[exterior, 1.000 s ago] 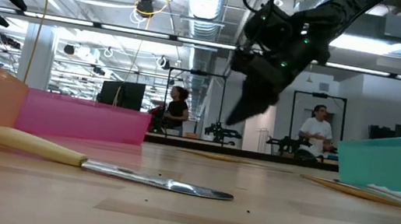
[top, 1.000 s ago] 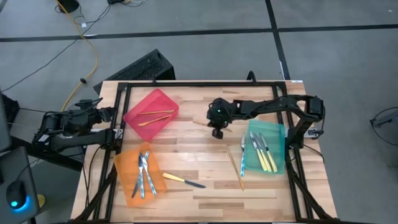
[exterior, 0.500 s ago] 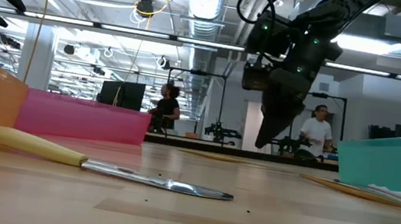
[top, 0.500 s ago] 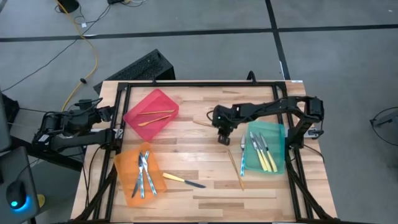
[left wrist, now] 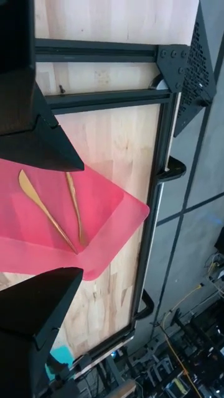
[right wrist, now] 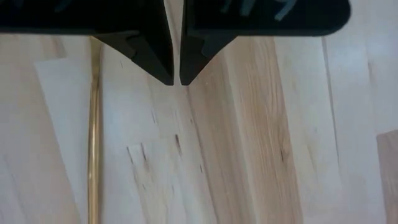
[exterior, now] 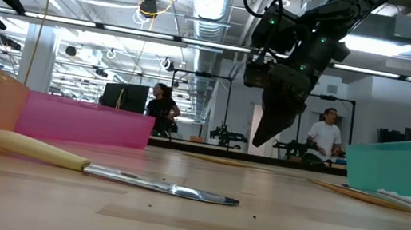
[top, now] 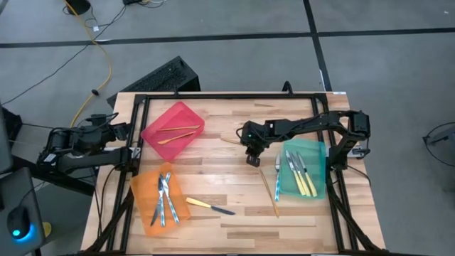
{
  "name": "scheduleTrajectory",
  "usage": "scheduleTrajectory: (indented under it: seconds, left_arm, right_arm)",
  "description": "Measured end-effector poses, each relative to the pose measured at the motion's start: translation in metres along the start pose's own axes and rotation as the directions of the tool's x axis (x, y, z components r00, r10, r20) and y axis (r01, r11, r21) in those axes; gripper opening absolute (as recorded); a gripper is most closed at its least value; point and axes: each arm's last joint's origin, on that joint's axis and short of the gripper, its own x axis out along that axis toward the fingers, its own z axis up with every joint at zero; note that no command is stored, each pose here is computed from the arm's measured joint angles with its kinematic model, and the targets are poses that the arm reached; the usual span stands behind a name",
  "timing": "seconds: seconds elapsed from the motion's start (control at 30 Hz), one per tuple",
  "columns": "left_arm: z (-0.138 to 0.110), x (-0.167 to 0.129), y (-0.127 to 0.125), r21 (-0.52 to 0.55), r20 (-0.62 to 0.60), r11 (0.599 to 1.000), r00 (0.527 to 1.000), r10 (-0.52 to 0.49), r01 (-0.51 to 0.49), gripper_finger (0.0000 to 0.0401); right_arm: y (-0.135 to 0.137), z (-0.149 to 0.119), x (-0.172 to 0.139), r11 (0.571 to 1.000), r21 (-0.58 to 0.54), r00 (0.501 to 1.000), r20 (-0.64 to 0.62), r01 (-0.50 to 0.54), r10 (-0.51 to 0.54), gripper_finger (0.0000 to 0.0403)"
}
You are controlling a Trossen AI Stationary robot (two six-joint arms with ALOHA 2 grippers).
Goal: Sort silverware by color (type)
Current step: Put the top gold knife into the red bin
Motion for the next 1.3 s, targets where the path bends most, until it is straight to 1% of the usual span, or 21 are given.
scheduleTrajectory:
  seconds: [0.17, 0.23, 0.3, 0.37, 0.47, 0.57, 0.67, 0.73, 0.83, 0.97, 1.03, 1.1, 1.3]
  left_arm:
    - [0.000, 0.000, 0.000, -0.001, -0.001, 1.000, 1.000, 0.000, 0.000, 0.0247]
    - [0.000, 0.000, 0.000, -0.001, 0.000, 1.000, 1.000, 0.000, 0.000, 0.0247]
    - [0.000, 0.000, 0.000, -0.001, 0.000, 1.000, 1.000, 0.000, 0.000, 0.0247]
    - [0.000, 0.000, 0.000, -0.001, 0.000, 1.000, 1.000, 0.000, 0.000, 0.0247]
    - [0.000, 0.000, 0.000, -0.001, -0.001, 1.000, 1.000, 0.000, 0.000, 0.0247]
    - [0.000, 0.000, 0.000, 0.001, 0.000, 1.000, 1.000, 0.000, 0.000, 0.0247]
    - [0.000, 0.000, 0.000, 0.003, -0.001, 1.000, 1.000, 0.000, 0.000, 0.0247]
    - [0.000, 0.000, 0.000, 0.004, -0.001, 1.000, 1.000, 0.000, 0.000, 0.0247]
    - [-0.001, 0.000, 0.001, 0.011, -0.005, 1.000, 1.000, 0.008, -0.008, 0.0247]
    - [-0.001, 0.000, 0.002, 0.016, -0.007, 1.000, 1.000, 0.014, -0.014, 0.0247]
    - [-0.001, 0.000, 0.002, 0.016, -0.008, 1.000, 1.000, 0.014, -0.014, 0.0247]
    - [-0.001, 0.000, 0.002, 0.015, -0.007, 1.000, 1.000, 0.014, -0.014, 0.0247]
    - [-0.001, 0.000, 0.002, 0.025, -0.007, 1.000, 1.000, 0.014, -0.014, 0.0247]
  right_arm:
    - [0.000, 0.000, 0.000, 1.000, 0.000, 1.000, 0.000, 0.001, -0.001, 0.0052]
    - [-0.001, 0.000, 0.000, 1.000, -0.007, 1.000, 0.001, 0.016, -0.016, 0.0052]
    - [0.000, 0.000, 0.000, 0.998, -0.038, 0.999, 0.003, 0.048, -0.048, 0.0052]
    - [0.001, 0.000, 0.000, 0.992, -0.080, 0.995, 0.016, 0.102, -0.101, 0.0053]
    - [0.003, 0.004, 0.001, 0.977, -0.137, 0.985, 0.063, 0.165, -0.158, 0.0062]
    - [0.006, 0.009, 0.001, 0.967, -0.172, 0.978, 0.121, 0.188, -0.169, 0.0079]
    - [0.003, 0.013, 0.000, 0.966, -0.164, 0.972, 0.160, 0.198, -0.172, 0.0109]
    - [0.000, 0.014, -0.001, 0.966, -0.154, 0.969, 0.171, 0.206, -0.180, 0.0135]
    - [-0.005, 0.016, 0.007, 0.968, -0.137, 0.967, 0.175, 0.212, -0.187, 0.0173]
    - [-0.009, 0.016, 0.016, 0.968, -0.134, 0.968, 0.168, 0.211, -0.187, 0.0207]
    - [-0.010, 0.012, 0.021, 0.968, -0.136, 0.972, 0.137, 0.209, -0.191, 0.0213]
    - [-0.010, 0.012, 0.025, 0.968, -0.136, 0.972, 0.136, 0.209, -0.191, 0.0214]
    - [-0.017, 0.005, 0.049, 0.962, -0.169, 0.975, 0.087, 0.214, -0.202, 0.0206]
